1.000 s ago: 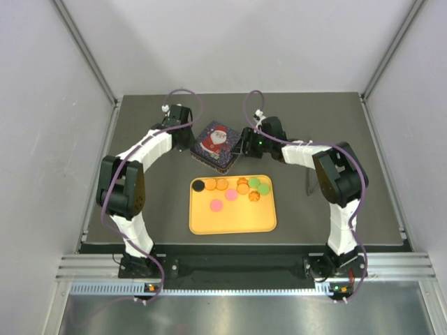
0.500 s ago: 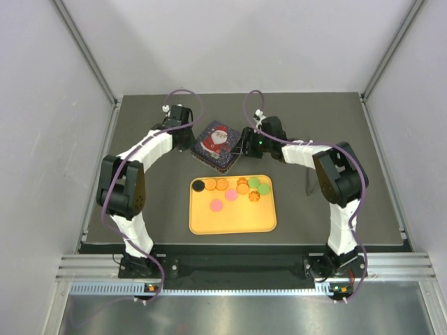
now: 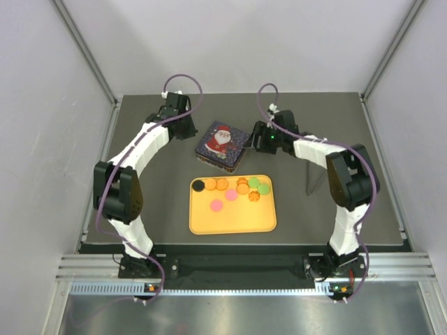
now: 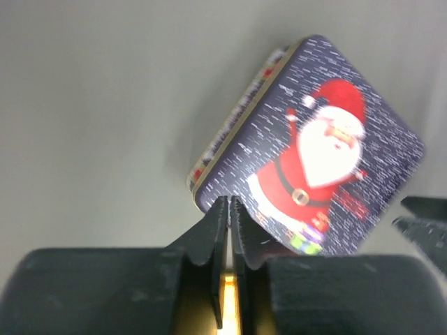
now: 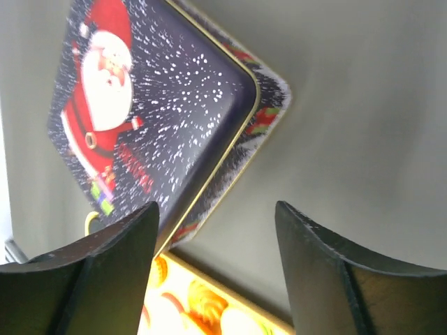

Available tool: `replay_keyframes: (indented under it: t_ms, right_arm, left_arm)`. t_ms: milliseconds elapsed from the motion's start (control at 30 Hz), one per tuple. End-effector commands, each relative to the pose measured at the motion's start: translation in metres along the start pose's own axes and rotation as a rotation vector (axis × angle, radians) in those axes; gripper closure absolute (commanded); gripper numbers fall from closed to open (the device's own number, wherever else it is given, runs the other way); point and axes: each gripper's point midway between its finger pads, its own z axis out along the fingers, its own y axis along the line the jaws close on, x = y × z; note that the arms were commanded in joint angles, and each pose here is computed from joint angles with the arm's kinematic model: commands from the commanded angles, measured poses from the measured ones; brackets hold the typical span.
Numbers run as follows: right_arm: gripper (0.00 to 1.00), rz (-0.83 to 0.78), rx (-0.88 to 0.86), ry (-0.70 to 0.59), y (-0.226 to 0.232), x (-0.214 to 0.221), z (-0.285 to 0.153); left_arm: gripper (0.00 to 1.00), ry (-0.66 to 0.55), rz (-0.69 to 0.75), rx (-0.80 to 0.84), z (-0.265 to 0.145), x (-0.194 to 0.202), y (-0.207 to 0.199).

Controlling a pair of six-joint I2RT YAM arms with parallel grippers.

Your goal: Pack the cookies

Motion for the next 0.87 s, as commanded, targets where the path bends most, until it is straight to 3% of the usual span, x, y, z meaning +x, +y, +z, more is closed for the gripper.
replay_keyframes:
  t_ms: [0,67,100,133,200,333,500,633,833]
  right_arm:
    - [0.32,-0.074,-0.034,-0.14,0.031,-0.039,-0.05]
    - [0.25,-0.081,-0.028,-0.154,0.029,-0.031,-0.063]
    - [0.22,-0.104,-0.06,-0.224,0.044,-0.044,-0.083]
    - [0.01,-0.097,-0.052,-0.22,0.037,-0.033,-0.089]
    - [0.0,-0.119,-0.088,-0.286,0.052,-0.038,-0.118]
    - [0.0,-0.131,-0.042,-0.363,0.04,-0.016,-0.16]
    - [0.0,-0.163,0.042,-0.461,0.028,0.0,-0.214]
    - [0.0,-0.179,0.146,-0.458,0.006,0.012,-0.226]
    - [0.0,-0.197,0.166,-0.465,0.001,0.015,-0.23]
  left_arm:
    - [0.81,-0.061,0.043,0.107,-0.052,-0.012,-0.029]
    - [0.71,-0.068,0.061,0.144,-0.072,0.0,-0.033]
    - [0.61,-0.073,0.068,0.159,-0.079,0.003,-0.034]
    - [0.55,-0.083,0.077,0.173,-0.087,0.006,-0.035]
    - [0.47,-0.097,0.086,0.194,-0.105,0.018,-0.03]
    - [0.46,-0.072,0.117,0.234,-0.13,0.045,-0.02]
    - [0.43,-0.137,0.152,0.253,-0.157,0.066,0.003]
    - [0.41,-0.161,0.172,0.261,-0.162,0.078,0.012]
    - [0.41,-0.159,0.177,0.256,-0.163,0.089,0.021]
